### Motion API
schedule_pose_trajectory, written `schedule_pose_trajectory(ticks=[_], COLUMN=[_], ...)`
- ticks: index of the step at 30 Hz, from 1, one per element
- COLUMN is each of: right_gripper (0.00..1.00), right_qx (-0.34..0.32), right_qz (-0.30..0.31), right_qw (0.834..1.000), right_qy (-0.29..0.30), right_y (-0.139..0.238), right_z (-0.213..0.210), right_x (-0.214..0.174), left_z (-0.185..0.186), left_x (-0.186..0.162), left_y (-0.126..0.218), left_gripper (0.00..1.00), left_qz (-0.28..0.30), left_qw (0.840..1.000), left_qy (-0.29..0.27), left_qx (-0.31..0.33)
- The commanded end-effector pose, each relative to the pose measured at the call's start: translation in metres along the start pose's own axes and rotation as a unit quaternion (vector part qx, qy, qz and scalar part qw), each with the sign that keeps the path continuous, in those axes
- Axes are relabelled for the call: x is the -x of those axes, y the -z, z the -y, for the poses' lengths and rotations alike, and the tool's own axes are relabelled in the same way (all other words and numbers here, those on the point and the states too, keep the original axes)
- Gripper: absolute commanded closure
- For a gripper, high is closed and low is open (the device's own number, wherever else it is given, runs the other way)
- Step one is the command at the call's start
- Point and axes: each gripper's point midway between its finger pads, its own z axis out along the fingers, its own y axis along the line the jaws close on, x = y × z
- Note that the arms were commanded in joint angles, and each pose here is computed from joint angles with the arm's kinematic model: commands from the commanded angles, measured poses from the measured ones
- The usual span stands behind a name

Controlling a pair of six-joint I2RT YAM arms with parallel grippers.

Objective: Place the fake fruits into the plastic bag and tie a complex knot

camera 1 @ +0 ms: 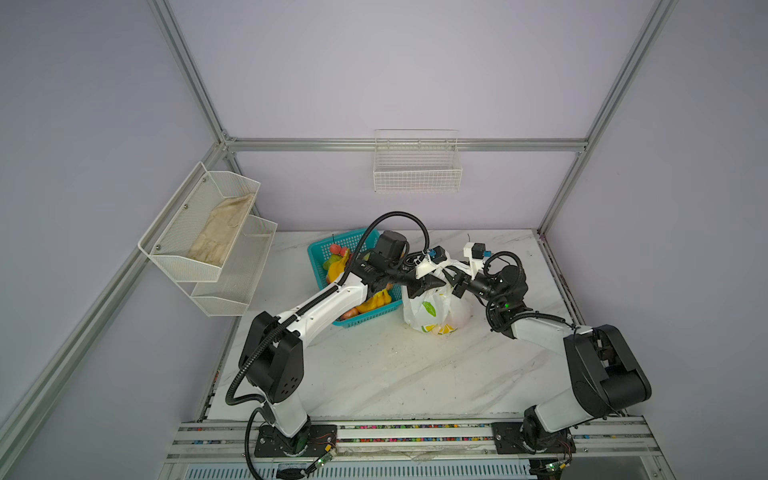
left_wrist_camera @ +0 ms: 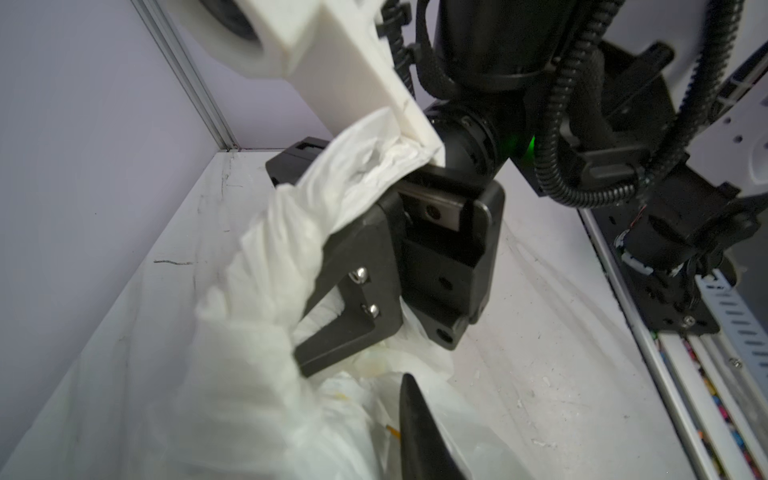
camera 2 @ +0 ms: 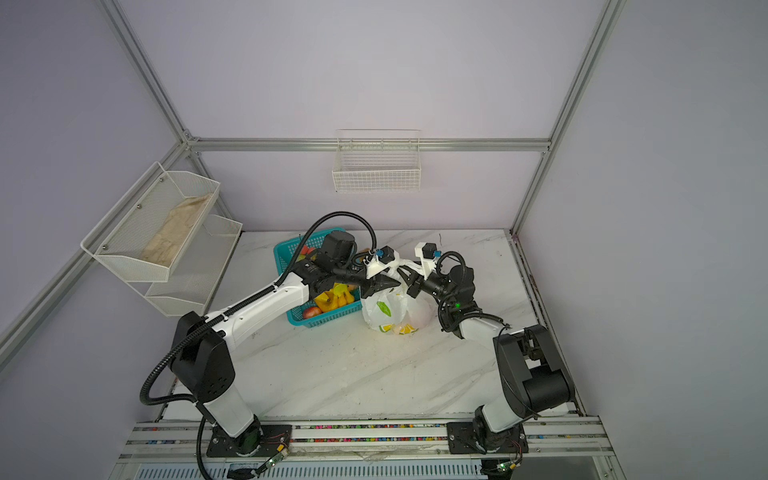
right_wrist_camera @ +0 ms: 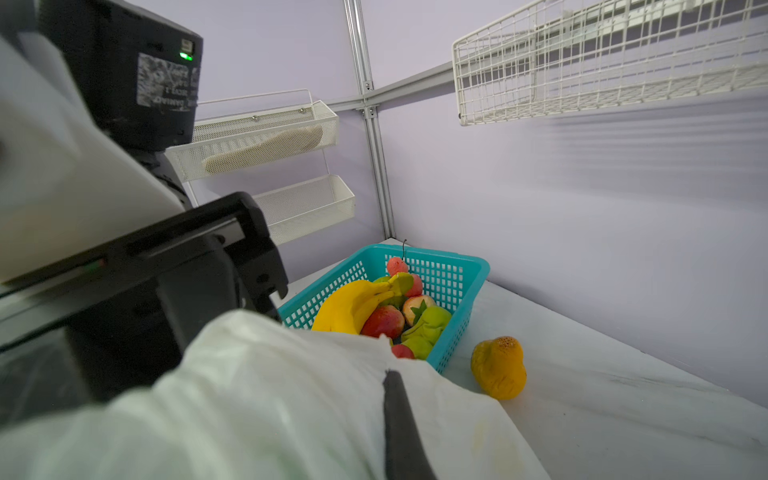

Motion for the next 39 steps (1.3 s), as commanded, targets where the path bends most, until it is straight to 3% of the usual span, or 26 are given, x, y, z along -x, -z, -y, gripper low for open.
schedule_pose_trajectory(ticks=[1, 11, 18, 20, 24, 28, 35, 39], right_gripper=[1.0, 1.0, 1.0, 1.0, 1.0, 1.0, 1.0, 1.0], right_qx=[0.037, 0.035, 0.042, 0.042, 0.042, 0.051, 0.076, 0.09], right_qz=[0.023, 0.021, 0.033, 0.037, 0.043, 0.051, 0.053, 0.043], right_qw=[0.999, 0.999, 0.998, 0.998, 0.998, 0.997, 0.995, 0.995], right_qy=[0.018, 0.03, 0.022, 0.017, 0.006, -0.006, -0.025, -0.025], right_y=[0.0, 0.014, 0.014, 0.014, 0.009, 0.002, 0.0, 0.006], right_z=[-0.008, -0.002, -0.005, -0.005, -0.008, -0.016, -0.017, -0.019], right_x=[0.022, 0.025, 0.03, 0.031, 0.031, 0.029, 0.03, 0.028], left_z=[0.01, -0.001, -0.001, 0.0, 0.002, 0.012, 0.022, 0.022], left_x=[0.018, -0.007, -0.008, -0.005, -0.004, 0.012, 0.027, 0.017], left_y=[0.006, 0.022, 0.036, 0.037, 0.033, 0.019, -0.002, -0.008], left_gripper=[0.7, 0.54, 0.53, 0.56, 0.8, 0.91, 0.92, 0.86], left_qz=[0.033, 0.008, 0.024, 0.034, 0.043, 0.076, 0.117, 0.116], left_qw=[0.999, 0.996, 0.994, 0.993, 0.993, 0.994, 0.99, 0.99], left_qy=[-0.006, 0.007, 0.022, 0.024, 0.027, 0.027, 0.026, 0.035], left_qx=[0.015, 0.086, 0.108, 0.109, 0.105, 0.075, 0.068, 0.066])
